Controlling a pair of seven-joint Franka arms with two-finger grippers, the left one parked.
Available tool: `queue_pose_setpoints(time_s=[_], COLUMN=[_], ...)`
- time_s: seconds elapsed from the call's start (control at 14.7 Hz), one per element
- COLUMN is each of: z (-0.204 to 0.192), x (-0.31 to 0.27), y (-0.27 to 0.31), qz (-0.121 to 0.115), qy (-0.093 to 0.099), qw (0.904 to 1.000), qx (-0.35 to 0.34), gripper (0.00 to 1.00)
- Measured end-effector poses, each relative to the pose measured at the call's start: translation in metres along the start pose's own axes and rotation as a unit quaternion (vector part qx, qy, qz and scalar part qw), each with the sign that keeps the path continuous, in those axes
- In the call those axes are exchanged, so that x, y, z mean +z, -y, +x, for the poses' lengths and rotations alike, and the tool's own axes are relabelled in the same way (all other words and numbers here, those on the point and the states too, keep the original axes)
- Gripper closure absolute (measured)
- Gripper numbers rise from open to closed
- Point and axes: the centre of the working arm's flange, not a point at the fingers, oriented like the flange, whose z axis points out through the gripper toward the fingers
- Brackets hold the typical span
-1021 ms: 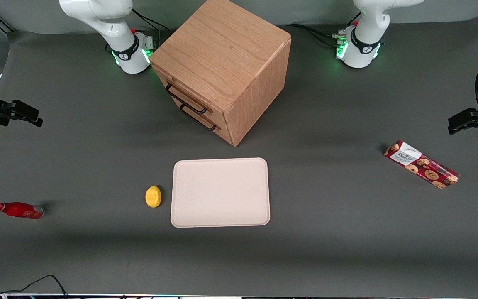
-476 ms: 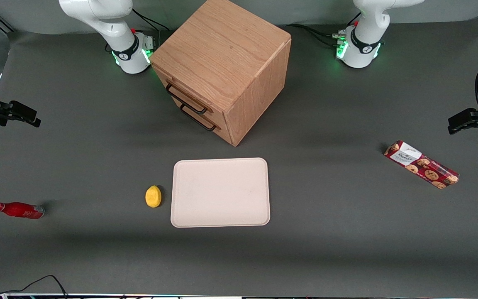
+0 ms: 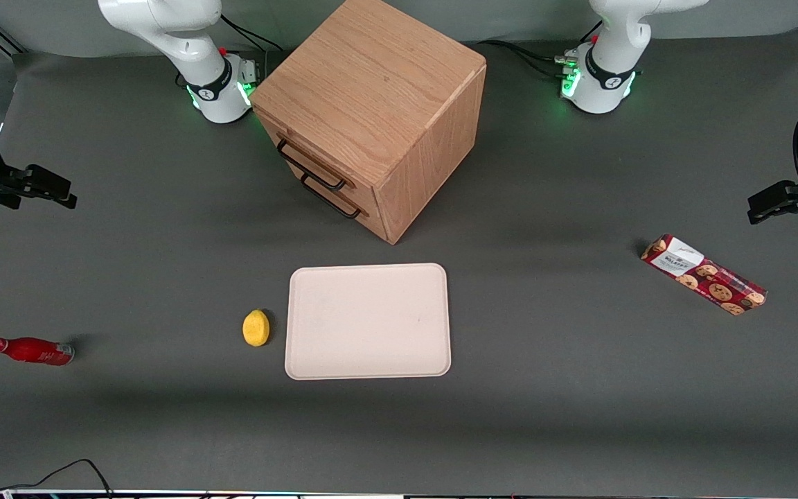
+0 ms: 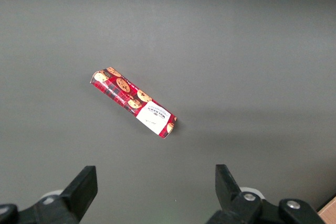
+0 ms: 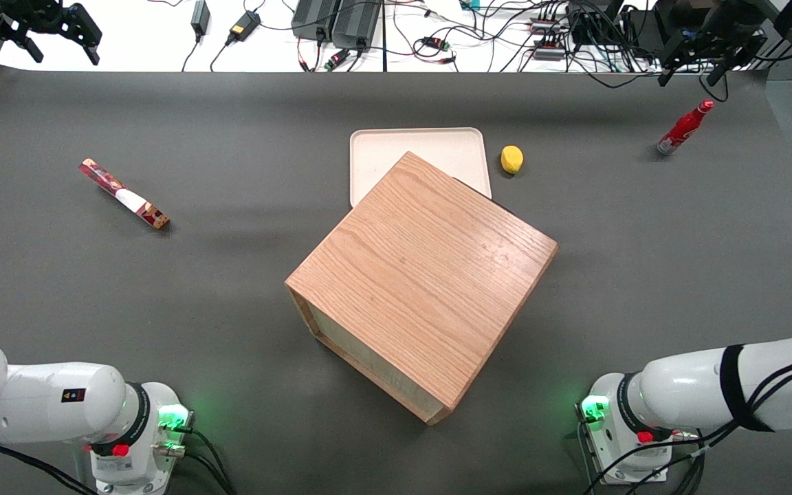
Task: Open upper drawer
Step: 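Move the right gripper toward the upper drawer's black handle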
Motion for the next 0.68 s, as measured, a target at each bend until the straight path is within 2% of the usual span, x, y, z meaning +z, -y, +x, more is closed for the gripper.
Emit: queue_pose_setpoints(time_s=[0.14,0.41,0.68], z=[-0.002,-0.012,-0.021], x=[-0.001,-0.006,-0.007], y=[0.026,0.073,0.124], qz=[0.007,0.040,0.045], qy=[0.011,0.036,0.046], qw=[0.9995,0.9953,0.9888], qx=[-0.029,-0.081,-0.135], gripper=[0.00,0.00,0.00])
